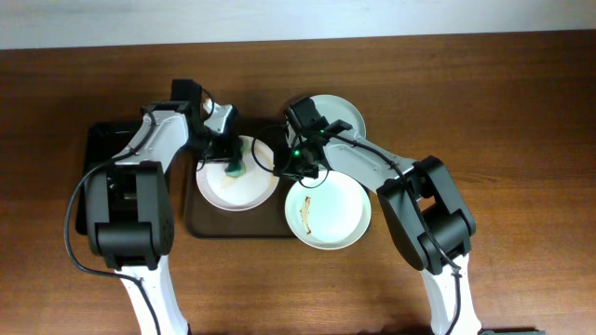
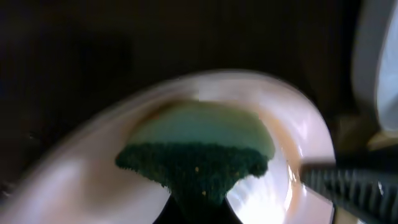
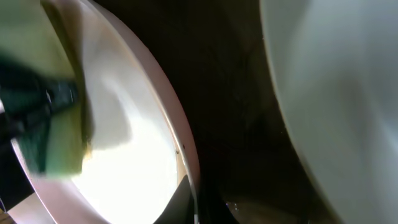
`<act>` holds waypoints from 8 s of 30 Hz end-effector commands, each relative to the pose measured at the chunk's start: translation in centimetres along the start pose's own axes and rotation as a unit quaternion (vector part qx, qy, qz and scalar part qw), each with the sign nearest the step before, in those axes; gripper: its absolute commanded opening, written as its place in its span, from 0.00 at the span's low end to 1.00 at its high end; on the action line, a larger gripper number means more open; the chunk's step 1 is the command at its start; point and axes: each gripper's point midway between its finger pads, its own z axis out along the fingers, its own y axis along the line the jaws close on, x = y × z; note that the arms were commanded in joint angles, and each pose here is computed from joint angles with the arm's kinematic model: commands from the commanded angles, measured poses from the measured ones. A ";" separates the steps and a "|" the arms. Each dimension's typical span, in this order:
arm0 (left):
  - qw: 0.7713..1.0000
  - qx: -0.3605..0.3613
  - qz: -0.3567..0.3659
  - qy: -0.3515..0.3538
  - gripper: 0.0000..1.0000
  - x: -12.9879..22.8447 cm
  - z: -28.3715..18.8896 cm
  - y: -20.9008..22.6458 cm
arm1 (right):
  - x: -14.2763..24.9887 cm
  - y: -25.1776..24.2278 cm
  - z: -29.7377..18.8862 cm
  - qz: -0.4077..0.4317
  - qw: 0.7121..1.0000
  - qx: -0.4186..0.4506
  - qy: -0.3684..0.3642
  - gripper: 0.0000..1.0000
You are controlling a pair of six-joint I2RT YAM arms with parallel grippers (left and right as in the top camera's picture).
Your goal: Clean dirty plates on tray and stack at the side
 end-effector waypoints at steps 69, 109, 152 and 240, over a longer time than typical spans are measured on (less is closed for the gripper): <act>0.994 -0.056 -0.067 -0.059 0.00 -6.0 -16.4 1.8 | -4.8 3.8 -18.4 -0.184 0.870 0.408 -0.206 0.04; 0.993 -0.077 -0.067 -0.062 0.00 -6.1 -16.6 2.6 | -0.7 12.7 -23.8 -0.251 0.687 0.535 -0.423 0.04; 0.993 -0.077 -0.063 -0.067 0.00 -6.4 -16.6 2.6 | -1.6 -26.1 -32.4 0.276 0.911 0.295 -0.088 0.04; 0.992 -0.079 -0.059 -0.078 0.01 -6.9 -16.7 2.7 | 12.1 -14.2 -11.8 0.104 0.964 0.225 0.096 0.04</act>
